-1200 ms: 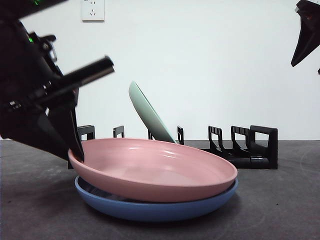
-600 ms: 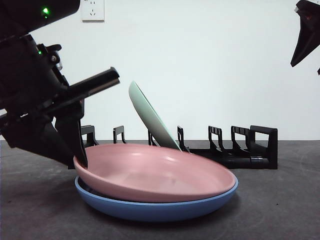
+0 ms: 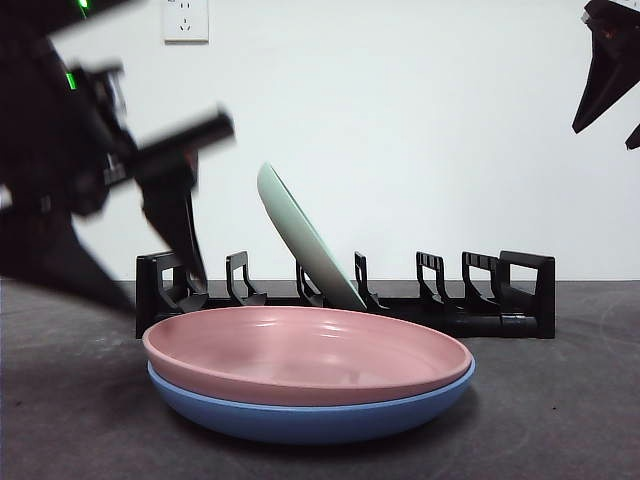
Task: Place the plate
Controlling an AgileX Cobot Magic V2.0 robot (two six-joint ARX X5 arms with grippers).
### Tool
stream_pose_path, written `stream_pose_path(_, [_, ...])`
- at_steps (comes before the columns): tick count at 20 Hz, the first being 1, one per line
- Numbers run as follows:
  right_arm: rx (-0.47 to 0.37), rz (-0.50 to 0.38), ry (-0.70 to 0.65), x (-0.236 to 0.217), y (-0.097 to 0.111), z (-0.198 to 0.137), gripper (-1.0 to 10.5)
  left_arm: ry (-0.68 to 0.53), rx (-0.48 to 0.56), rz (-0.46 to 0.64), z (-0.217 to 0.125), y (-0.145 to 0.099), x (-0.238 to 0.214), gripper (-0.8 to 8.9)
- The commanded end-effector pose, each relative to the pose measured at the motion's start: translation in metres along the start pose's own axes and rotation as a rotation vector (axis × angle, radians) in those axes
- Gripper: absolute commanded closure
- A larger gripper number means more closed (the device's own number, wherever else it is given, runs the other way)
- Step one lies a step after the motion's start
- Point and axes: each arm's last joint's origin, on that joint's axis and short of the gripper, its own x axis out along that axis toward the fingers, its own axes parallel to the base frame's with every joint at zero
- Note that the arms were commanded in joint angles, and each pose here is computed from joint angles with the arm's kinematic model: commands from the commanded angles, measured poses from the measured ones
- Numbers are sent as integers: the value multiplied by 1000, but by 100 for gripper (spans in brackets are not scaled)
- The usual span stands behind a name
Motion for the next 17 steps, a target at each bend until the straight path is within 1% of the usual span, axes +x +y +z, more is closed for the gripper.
stream_pose_path(1, [-10,10,-8,1,3,5,643,-107,185,-70,17,-6,-28,554])
stream_pose_path(2, [-13,16,-6,2,4,4,643,-169,237,-74,26,-4,-43,546])
stream_pose_path(3, [-16,21,-5,2,6,4,643,-228,279,-53,33,-2,-57,499])
stream_pose_path(4, [-20,30,-2,3,8,4,643,-306,329,-3,42,2,-73,437])
stream_pose_path(6, [-26,55,4,4,14,3,643,-428,426,97,56,11,-99,424])
stream_pose_path(7, [-31,72,6,5,18,3,643,-468,468,131,62,16,-109,424])
stream_pose_path(9, [-9,136,8,7,26,3,643,-544,531,205,73,25,-129,424])
stream_pose_path(10, [21,178,22,9,31,5,643,-581,543,243,77,30,-138,424])
stream_pose_path(11, [53,220,46,11,35,7,643,-607,537,269,80,34,-144,424])
stream_pose_path(12, [84,285,86,15,42,13,643,-629,522,296,82,39,-149,424])
stream_pose_path(13, [103,332,119,20,47,20,643,-641,511,311,83,42,-153,424])
stream_pose_path(14, [108,386,162,26,57,32,643,-650,500,324,83,44,-155,424])
stream_pose_path(17, [86,486,265,49,89,66,643,-667,491,329,82,46,-160,425])
